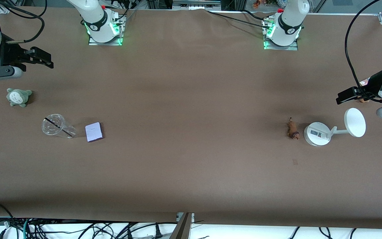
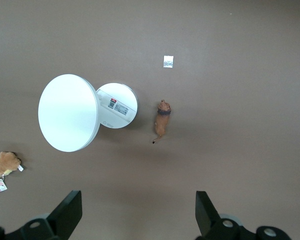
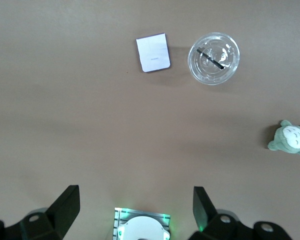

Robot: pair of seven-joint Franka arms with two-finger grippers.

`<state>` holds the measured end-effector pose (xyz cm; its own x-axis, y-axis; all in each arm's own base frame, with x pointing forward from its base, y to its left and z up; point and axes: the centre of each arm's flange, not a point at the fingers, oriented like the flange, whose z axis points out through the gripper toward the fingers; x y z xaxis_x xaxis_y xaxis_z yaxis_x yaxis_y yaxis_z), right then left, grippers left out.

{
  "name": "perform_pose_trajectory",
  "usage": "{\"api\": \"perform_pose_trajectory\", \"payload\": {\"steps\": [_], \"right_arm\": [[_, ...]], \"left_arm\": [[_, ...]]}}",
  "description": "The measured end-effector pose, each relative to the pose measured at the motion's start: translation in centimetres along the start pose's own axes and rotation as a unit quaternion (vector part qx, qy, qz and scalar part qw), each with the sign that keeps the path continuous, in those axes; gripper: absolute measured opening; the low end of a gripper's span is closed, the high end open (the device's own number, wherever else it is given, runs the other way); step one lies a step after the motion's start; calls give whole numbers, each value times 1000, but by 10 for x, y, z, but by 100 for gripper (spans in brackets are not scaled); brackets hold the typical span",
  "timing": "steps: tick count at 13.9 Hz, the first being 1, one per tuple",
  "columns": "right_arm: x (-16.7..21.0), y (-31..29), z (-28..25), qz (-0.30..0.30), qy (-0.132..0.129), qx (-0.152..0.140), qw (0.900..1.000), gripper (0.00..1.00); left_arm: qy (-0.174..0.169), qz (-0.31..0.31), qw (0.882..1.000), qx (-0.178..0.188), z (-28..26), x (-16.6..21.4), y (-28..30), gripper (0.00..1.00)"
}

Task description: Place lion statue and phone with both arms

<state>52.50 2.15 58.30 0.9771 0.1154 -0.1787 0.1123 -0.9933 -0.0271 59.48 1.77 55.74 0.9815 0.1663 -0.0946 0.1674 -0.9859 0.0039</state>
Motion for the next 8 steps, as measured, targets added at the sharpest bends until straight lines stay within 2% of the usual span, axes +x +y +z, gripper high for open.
{"api": "perform_pose_trajectory", "payload": {"steps": [8], "right_arm": [[6,-3,4,-3,-5,-3,1000,100]], "left_arm": [[0,0,1000,0,0,0,0,100]]}}
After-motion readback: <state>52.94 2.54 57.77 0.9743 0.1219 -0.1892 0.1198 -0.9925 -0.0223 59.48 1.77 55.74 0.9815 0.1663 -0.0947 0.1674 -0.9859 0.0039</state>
